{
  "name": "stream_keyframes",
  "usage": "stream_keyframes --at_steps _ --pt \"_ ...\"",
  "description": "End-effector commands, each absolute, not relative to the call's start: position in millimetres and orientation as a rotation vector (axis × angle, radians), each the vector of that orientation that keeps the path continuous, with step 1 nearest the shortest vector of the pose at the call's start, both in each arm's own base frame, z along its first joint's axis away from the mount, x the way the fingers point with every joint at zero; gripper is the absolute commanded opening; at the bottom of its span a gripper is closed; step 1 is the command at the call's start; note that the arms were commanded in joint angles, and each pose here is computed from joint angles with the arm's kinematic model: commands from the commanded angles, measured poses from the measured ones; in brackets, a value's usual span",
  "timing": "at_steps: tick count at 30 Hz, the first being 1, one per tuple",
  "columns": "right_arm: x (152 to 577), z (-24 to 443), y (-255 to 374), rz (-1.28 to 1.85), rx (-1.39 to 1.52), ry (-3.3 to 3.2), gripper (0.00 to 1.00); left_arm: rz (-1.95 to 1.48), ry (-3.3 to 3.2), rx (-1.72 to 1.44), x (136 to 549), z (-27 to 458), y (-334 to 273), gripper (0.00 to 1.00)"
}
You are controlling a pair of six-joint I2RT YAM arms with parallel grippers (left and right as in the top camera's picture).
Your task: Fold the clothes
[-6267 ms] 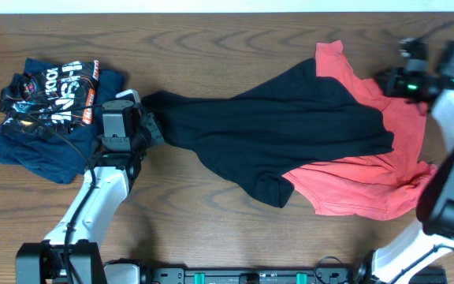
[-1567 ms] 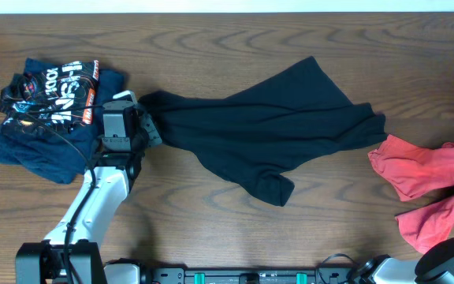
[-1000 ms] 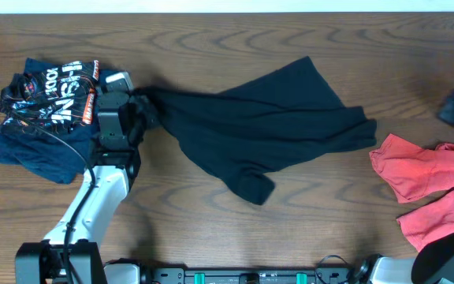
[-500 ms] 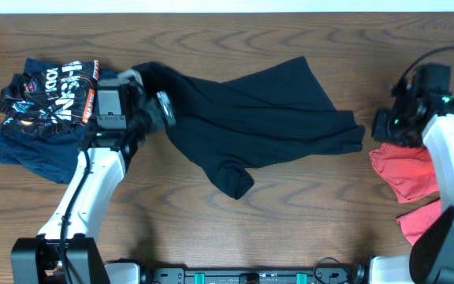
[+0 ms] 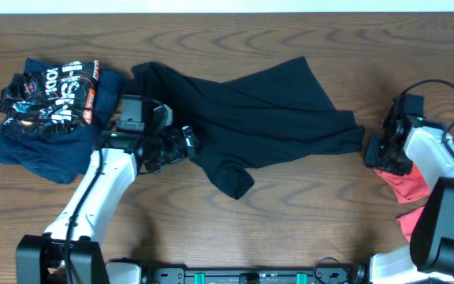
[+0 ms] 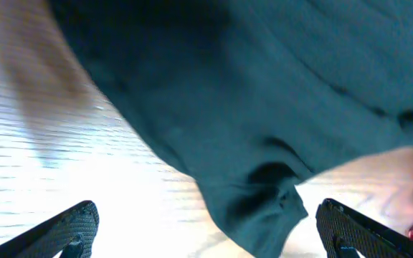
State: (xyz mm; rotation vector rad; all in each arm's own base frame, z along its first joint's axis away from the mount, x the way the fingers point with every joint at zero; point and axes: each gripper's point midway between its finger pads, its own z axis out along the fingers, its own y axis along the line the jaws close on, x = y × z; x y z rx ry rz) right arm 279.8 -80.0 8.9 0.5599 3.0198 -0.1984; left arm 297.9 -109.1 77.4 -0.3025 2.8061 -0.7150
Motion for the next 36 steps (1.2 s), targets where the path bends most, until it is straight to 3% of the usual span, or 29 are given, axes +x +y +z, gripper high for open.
stream_keyframes --at_steps 1,10,18,23,28,31,36 --pt "265 4 -100 -0.354 0.669 3.025 0.02 -0.726 2.822 -0.261 294 77 -120 0.98" --pt "220 75 -204 -0.871 1.387 2.646 0.01 -0.706 2.854 -0.249 287 74 -123 0.98" --pt "198 69 -221 -0.589 1.712 2.57 0.11 -0.696 2.9 -0.267 277 71 -121 0.98" --pt "197 67 -216 -0.529 1.731 2.585 0.22 -0.695 2.912 -0.263 274 70 -122 0.98" --pt "220 74 -208 -0.343 1.694 2.583 0.24 -0.696 2.929 -0.236 269 68 -127 0.98" --pt "251 85 -192 -0.094 1.491 2.654 0.23 -0.699 2.943 -0.23 267 63 -134 0.98" --pt "283 99 -171 0.06 1.208 2.717 0.23 -0.703 3.004 -0.303 262 47 -148 0.98"
